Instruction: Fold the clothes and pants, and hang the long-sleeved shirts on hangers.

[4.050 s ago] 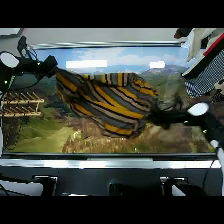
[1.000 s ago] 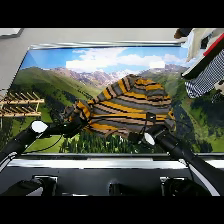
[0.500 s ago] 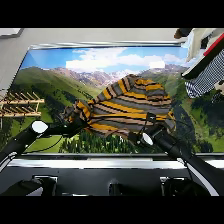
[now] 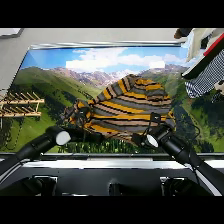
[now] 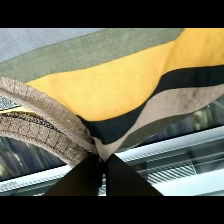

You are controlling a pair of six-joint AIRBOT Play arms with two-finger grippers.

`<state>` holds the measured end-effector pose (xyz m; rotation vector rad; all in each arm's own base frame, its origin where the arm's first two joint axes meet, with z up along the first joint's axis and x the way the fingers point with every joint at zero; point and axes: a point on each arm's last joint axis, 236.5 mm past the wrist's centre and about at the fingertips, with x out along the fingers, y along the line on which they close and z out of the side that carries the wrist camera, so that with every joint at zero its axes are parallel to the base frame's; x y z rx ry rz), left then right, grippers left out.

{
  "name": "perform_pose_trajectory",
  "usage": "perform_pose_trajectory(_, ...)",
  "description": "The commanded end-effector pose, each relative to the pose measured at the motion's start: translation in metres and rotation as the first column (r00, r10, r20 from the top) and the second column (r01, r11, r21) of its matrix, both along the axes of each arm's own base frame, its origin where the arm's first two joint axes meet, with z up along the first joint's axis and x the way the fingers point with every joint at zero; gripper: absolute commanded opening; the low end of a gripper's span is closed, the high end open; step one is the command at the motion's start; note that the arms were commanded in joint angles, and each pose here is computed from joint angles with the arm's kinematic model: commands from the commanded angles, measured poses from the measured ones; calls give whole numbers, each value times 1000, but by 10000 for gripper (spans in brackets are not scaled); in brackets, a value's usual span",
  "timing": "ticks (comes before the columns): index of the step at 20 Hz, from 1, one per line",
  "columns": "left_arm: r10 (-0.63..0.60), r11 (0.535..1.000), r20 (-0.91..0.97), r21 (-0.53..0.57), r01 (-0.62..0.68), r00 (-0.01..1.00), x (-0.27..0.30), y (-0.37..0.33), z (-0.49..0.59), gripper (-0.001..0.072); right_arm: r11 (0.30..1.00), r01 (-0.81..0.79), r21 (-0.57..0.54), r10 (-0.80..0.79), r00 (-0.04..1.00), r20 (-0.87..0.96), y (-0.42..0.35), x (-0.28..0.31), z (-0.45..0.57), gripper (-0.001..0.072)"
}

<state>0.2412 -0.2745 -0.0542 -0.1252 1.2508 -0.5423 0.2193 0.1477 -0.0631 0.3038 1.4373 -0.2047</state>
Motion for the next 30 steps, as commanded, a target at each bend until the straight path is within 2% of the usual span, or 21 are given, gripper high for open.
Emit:
perform_pose_trajectory(1,-84,991,53,111,78,995,-13,-13,-15,672,1000,-3,-5,3,1000,-1,-1,-1,1,33)
perform_pose_trajectory(4,-46,993,66,116,38,997,-7,-14,-22,672,1000,-3,7,3,1000,14,1,2,2,33)
perform_pose_trajectory(10,-85,986,84,153,71,993,1,-27,-33,671,1000,-4,10,4,1000,20,2,4,2,33)
perform_pose_trajectory(15,-14,979,83,204,-3,996,16,-21,-48,652,1000,-4,10,4,1000,19,2,4,2,33)
perform_pose_trajectory(17,-4,981,87,195,-13,996,20,-24,-44,464,1000,-4,10,3,1000,18,2,3,2,33)
perform_pose_trajectory(18,1,982,93,187,-19,996,23,-26,-40,401,1000,-4,10,3,1000,18,2,3,2,33)
perform_pose_trajectory(20,5,985,106,172,-23,994,29,-30,-34,229,1000,-4,10,3,1000,19,2,4,2,33)
perform_pose_trajectory(22,7,986,110,165,-25,994,30,-32,-32,150,1000,-4,10,3,1000,19,2,4,2,33)
perform_pose_trajectory(24,7,986,109,166,-25,994,30,-32,-32,22,1000,-4,10,4,1000,19,2,4,2,33)
perform_pose_trajectory(30,7,979,80,203,-24,997,25,-24,-34,21,1000,-4,11,4,1000,20,2,4,2,33)
